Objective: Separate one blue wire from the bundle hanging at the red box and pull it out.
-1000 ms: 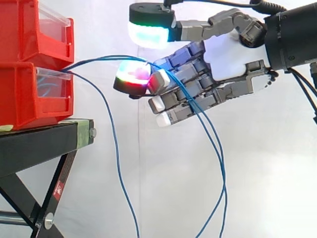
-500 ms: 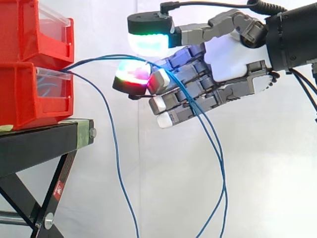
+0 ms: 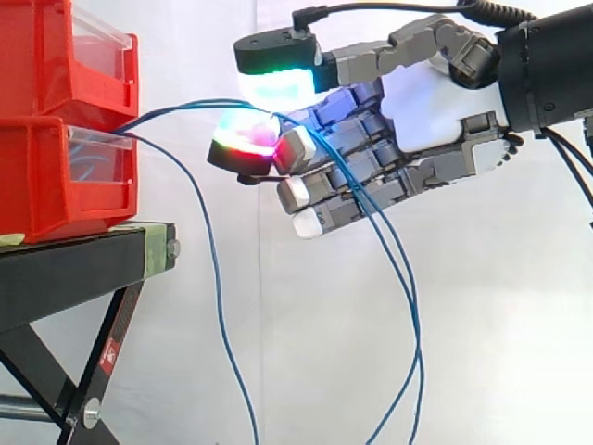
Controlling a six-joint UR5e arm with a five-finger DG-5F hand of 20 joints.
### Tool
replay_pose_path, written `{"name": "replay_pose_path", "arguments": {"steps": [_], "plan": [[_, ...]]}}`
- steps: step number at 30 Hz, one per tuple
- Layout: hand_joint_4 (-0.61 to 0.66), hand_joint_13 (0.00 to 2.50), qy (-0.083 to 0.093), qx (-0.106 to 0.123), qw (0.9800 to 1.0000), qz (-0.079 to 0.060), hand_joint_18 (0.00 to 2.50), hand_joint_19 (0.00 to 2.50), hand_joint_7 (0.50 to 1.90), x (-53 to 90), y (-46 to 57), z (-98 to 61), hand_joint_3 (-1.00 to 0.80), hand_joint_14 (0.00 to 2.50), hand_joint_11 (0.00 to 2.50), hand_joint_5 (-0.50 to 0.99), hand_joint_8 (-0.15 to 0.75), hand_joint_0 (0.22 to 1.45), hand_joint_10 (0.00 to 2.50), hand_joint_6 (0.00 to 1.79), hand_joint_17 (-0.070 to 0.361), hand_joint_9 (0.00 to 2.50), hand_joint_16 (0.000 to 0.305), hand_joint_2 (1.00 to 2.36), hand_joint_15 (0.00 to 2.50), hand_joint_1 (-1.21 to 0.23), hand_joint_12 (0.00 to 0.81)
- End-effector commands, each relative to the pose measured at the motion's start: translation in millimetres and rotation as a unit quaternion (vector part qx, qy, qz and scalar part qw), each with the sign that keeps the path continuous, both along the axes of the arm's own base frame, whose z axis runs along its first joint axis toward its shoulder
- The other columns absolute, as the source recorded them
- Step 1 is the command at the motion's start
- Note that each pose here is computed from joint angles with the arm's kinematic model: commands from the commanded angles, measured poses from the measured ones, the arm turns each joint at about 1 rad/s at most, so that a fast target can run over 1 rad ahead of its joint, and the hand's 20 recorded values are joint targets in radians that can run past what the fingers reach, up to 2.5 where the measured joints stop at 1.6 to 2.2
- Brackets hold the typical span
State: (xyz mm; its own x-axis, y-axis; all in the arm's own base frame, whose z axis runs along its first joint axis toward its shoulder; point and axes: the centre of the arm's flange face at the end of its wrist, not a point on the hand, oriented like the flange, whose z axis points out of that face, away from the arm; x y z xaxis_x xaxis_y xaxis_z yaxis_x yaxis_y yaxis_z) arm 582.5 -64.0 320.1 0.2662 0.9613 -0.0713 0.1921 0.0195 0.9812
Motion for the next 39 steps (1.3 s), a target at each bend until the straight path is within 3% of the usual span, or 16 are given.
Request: {"name": "replay_pose_path", "arguments": {"steps": [1,5,8,12,17,22,28,39], "plan": [[0.24,0.59,0.0,0.001,1.0,0.0,0.4,0.79,1.12,-0.1,0.1,-0.1,-0.18,0.0,1.35,-0.23,0.329,0.6,0.02,0.88,0.098,0.35,0.044,1.03,1.54,-0.69,0.367],[0.24,0.58,0.0,0.002,1.0,0.0,0.4,0.79,1.14,-0.1,0.1,-0.1,-0.12,0.0,1.35,-0.23,0.33,0.6,0.02,0.88,0.099,0.36,0.044,1.03,1.55,-0.69,0.37],[0.24,0.55,-0.002,0.002,1.0,0.001,0.38,0.76,1.17,0.4,1.0,0.1,-0.11,0.01,1.37,-0.24,0.323,0.63,0.02,0.87,0.1,0.33,0.045,1.03,1.55,-0.78,0.375],[0.22,0.46,0.0,0.002,1.0,0.0,0.33,0.65,1.2,0.0,1.0,-0.1,-0.15,0.01,1.37,-0.27,0.303,0.7,0.02,0.87,0.098,0.25,0.043,1.03,1.52,-0.89,0.367],[0.22,0.43,-0.003,0.007,1.0,0.0,0.3,0.62,1.2,0.5,1.9,0.1,-0.22,0.01,1.36,-0.28,0.296,0.73,0.02,0.86,0.095,0.21,0.042,1.02,1.51,-0.91,0.361],[0.23,0.44,-0.004,0.014,0.9999,0.0,0.31,0.62,1.19,0.6,2.8,0.6,-0.32,0.01,1.36,-0.28,0.297,0.72,0.02,0.86,0.092,0.21,0.041,1.02,1.51,-0.9,0.355],[0.24,0.5,-0.005,0.014,0.9999,0.0,0.34,0.7,1.15,0.2,2.7,0.9,-0.39,0.01,1.36,-0.27,0.319,0.63,0.02,0.86,0.091,0.29,0.041,1.01,1.53,-0.78,0.358],[0.25,0.58,-0.004,0.014,0.9999,0.001,0.39,0.75,1.12,0.3,3.6,-0.1,-0.32,0.01,1.38,-0.24,0.322,0.64,0.02,0.87,0.093,0.36,0.041,1.02,1.53,-0.73,0.371]]}}
